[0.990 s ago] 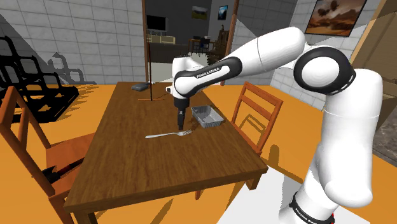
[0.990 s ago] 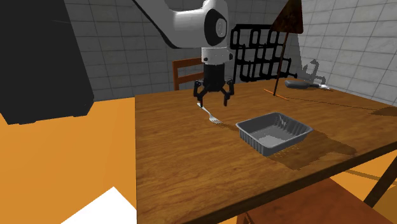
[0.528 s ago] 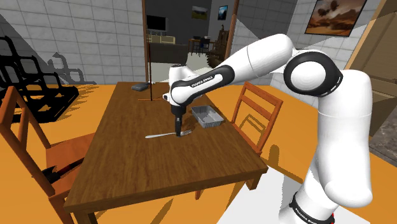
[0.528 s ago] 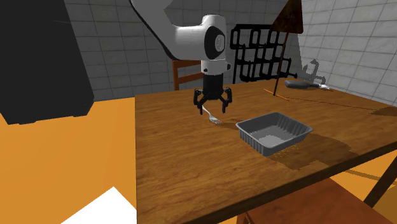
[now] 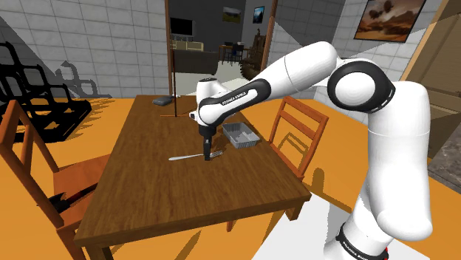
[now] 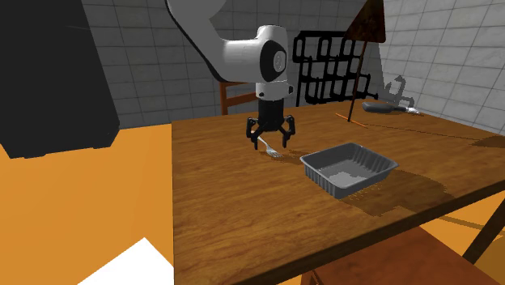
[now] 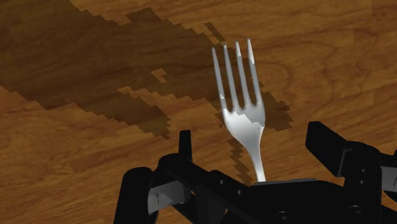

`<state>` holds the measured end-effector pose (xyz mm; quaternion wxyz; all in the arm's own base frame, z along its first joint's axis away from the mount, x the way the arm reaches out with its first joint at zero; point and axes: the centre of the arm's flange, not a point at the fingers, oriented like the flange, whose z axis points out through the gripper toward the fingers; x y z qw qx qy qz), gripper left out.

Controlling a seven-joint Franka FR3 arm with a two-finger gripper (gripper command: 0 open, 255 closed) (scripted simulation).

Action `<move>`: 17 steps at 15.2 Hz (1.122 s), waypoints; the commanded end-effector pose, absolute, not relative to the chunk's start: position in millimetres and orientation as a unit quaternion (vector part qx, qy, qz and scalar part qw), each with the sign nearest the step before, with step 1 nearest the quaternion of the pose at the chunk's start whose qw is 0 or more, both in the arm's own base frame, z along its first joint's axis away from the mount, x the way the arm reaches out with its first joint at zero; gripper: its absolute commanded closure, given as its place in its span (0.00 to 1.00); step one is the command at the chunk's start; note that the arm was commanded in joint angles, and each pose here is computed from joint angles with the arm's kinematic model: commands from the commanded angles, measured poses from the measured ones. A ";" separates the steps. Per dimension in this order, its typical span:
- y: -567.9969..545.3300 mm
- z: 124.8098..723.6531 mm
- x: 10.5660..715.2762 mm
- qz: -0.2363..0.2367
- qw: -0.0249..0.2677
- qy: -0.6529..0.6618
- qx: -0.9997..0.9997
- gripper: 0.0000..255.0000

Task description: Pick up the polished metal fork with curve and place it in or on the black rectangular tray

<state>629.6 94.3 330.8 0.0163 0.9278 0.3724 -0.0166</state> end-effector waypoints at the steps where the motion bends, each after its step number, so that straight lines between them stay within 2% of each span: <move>1: 94.3 330.8 629.6 -0.017 0.016 0.372 0.928 0.00; 2: 94.3 330.8 629.6 -0.017 0.016 0.372 0.928 1.00; 11: 94.3 330.8 629.6 -0.017 0.016 0.372 0.928 1.00; 17: 94.3 362.4 629.6 -0.017 0.016 0.372 0.928 1.00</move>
